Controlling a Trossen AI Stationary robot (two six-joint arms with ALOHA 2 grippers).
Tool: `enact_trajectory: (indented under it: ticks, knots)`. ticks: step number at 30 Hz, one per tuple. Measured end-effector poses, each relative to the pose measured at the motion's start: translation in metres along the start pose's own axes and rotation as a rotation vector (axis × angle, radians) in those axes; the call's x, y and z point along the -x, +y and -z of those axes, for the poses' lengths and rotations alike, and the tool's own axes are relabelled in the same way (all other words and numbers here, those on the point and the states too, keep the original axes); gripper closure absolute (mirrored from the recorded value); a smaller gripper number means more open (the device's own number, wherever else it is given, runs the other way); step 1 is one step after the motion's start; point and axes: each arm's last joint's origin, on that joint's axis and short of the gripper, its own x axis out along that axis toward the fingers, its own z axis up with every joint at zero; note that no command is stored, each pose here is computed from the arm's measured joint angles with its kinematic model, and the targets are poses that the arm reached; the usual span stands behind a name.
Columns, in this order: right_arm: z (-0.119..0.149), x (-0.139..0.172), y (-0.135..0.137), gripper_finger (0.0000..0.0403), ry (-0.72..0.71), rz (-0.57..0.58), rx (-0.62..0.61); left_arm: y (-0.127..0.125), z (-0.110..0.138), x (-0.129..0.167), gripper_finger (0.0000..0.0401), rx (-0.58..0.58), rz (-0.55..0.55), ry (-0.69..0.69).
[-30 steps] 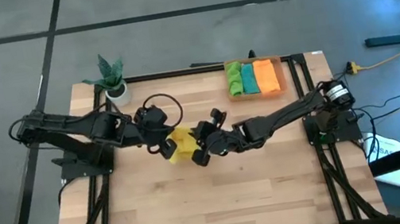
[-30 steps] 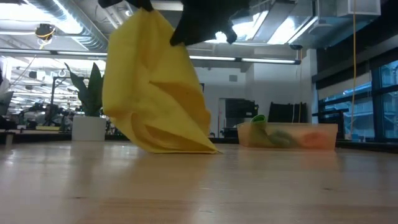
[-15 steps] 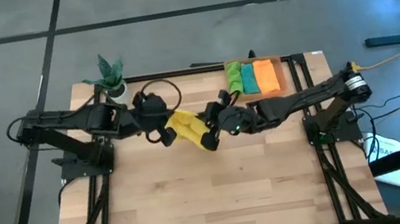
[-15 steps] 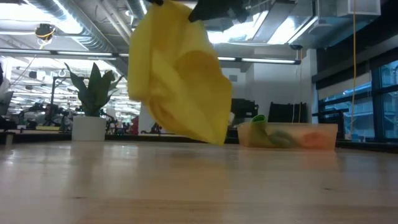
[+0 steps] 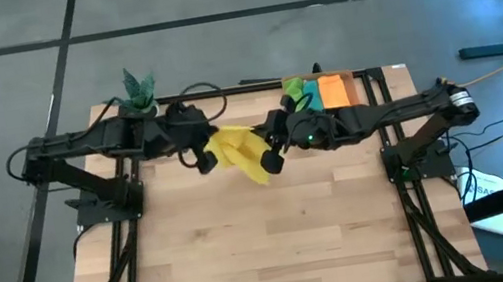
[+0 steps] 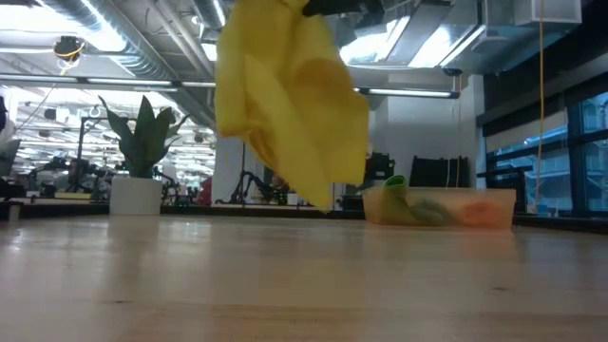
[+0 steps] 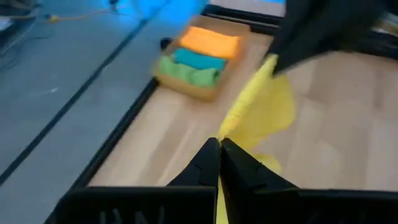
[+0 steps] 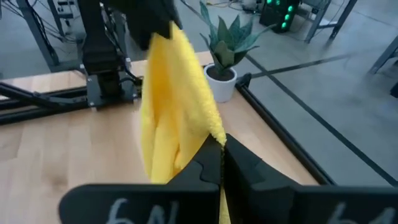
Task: Roll microfiber towels into tight, uniform cylinder then place into a basket
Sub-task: Fold the yellow towel
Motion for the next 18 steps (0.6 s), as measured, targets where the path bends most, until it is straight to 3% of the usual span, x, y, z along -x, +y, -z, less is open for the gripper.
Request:
enact_trajectory:
  ticks: [4, 8, 11, 15, 18]
  knots:
    - [-0.001, 0.002, -0.002, 0.0399, 0.002, 0.001, 0.023, -0.002, 0.001, -0.002, 0.0401, -0.101, 0.222, 0.052]
    - [-0.001, 0.003, -0.003, 0.0399, 0.005, 0.004, 0.043, -0.001, 0.002, -0.007, 0.0401, -0.078, 0.076, 0.054]
    - [-0.001, 0.003, -0.003, 0.0400, 0.008, 0.004, 0.045, -0.006, 0.001, -0.008, 0.0401, -0.134, 0.241, 0.072]
    - [0.001, 0.003, -0.003, 0.0400, 0.020, 0.005, 0.052, -0.005, 0.003, -0.010, 0.0401, -0.098, 0.060, 0.059]
    - [0.001, 0.003, -0.004, 0.0400, 0.024, 0.007, 0.053, -0.008, 0.002, -0.009, 0.0401, -0.126, 0.250, 0.082]
